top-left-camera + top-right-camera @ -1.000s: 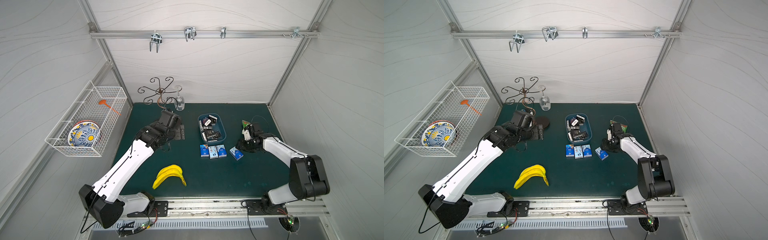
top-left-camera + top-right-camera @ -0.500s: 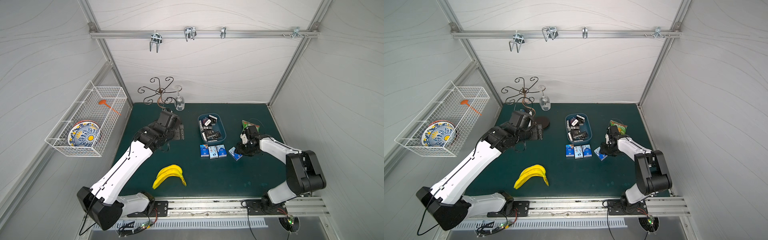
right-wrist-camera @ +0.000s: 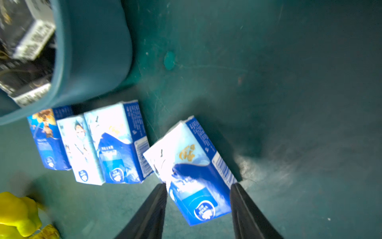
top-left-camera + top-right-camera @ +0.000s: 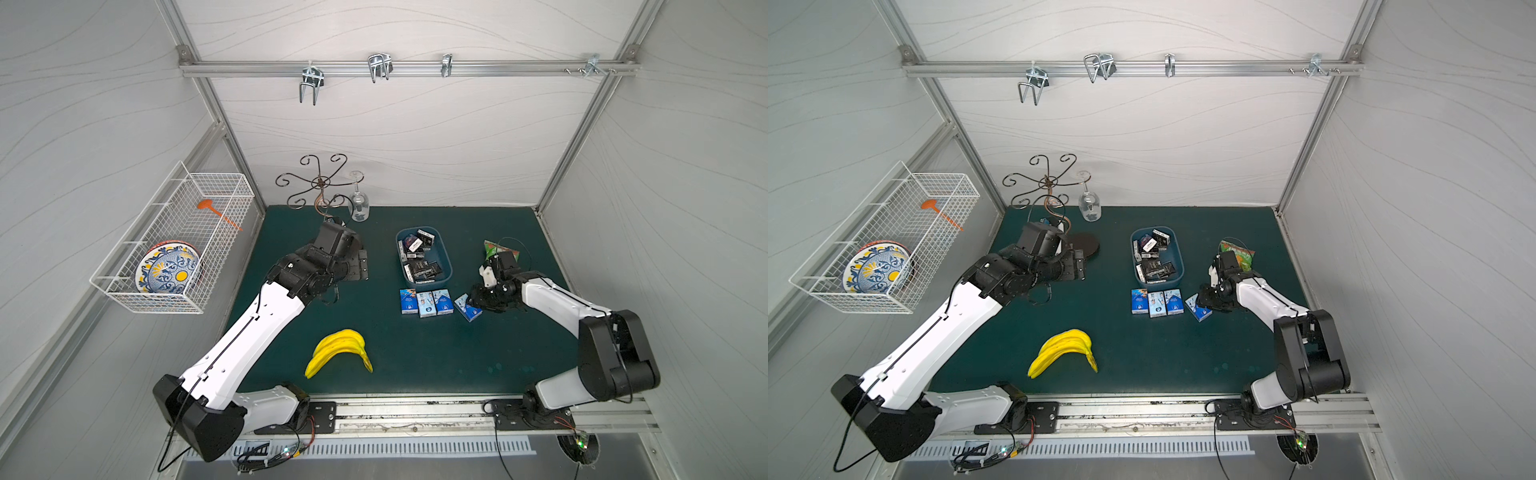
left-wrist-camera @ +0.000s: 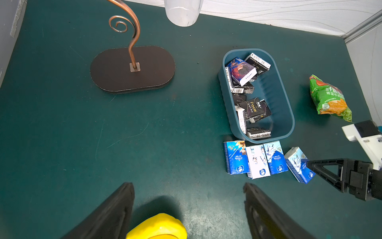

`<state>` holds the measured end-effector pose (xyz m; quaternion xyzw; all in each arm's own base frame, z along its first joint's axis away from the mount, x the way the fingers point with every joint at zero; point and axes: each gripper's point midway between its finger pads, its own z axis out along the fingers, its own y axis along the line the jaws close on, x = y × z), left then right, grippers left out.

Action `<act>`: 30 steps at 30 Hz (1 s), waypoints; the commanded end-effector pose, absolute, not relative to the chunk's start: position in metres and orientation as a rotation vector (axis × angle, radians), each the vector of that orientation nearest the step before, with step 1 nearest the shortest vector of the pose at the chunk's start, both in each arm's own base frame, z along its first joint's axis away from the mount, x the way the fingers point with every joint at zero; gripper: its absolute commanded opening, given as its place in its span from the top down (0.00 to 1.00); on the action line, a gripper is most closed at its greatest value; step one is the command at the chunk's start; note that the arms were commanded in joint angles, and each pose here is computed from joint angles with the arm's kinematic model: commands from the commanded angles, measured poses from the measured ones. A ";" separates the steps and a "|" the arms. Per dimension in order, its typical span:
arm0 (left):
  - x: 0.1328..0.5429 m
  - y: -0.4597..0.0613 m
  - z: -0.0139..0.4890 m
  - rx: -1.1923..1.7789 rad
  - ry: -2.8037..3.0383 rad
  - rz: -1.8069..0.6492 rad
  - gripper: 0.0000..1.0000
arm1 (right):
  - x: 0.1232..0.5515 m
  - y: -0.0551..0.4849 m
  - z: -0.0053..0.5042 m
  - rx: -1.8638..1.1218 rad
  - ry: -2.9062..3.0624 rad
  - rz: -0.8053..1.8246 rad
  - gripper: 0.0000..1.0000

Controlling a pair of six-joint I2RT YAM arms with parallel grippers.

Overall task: Take the pocket tissues out of the storage box
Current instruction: Move the pocket tissues to the center of the board.

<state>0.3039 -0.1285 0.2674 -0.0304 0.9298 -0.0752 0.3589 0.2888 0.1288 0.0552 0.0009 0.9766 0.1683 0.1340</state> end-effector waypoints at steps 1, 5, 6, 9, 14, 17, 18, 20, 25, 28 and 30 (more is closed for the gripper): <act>0.307 -0.129 0.275 -0.079 2.368 -0.209 0.13 | 0.276 0.130 0.049 -0.055 2.892 0.443 0.46; 0.307 -0.129 0.275 -0.077 2.373 -0.210 0.13 | 0.272 0.137 0.051 -0.057 2.881 0.474 0.46; 0.306 -0.129 0.276 -0.076 2.370 -0.208 0.13 | 0.272 0.138 0.053 -0.062 2.877 0.478 0.46; 0.305 -0.126 0.277 -0.078 2.366 -0.198 0.13 | 0.271 0.139 0.057 -0.067 2.862 0.473 0.46; 0.304 -0.126 0.277 -0.075 2.368 -0.194 0.13 | 0.274 0.130 0.049 -0.058 2.875 0.390 0.46; 0.304 -0.124 0.277 -0.077 2.367 -0.187 0.13 | 0.277 0.130 0.044 -0.035 2.879 0.397 0.46; 0.304 -0.124 0.276 -0.079 2.369 -0.186 0.13 | 0.279 0.131 0.042 -0.037 2.882 0.400 0.46; 0.304 -0.125 0.277 -0.076 2.369 -0.193 0.13 | 0.281 0.132 0.039 -0.039 2.895 0.400 0.46; 0.304 -0.123 0.279 -0.078 2.363 -0.180 0.13 | 0.281 0.136 0.026 -0.027 2.928 0.416 0.50; 0.304 -0.123 0.278 -0.076 2.364 -0.181 0.13 | 0.280 0.135 0.015 -0.013 2.951 0.407 0.54; 0.304 -0.123 0.278 -0.075 2.365 -0.181 0.13 | 0.280 0.132 0.008 0.001 2.960 0.380 0.56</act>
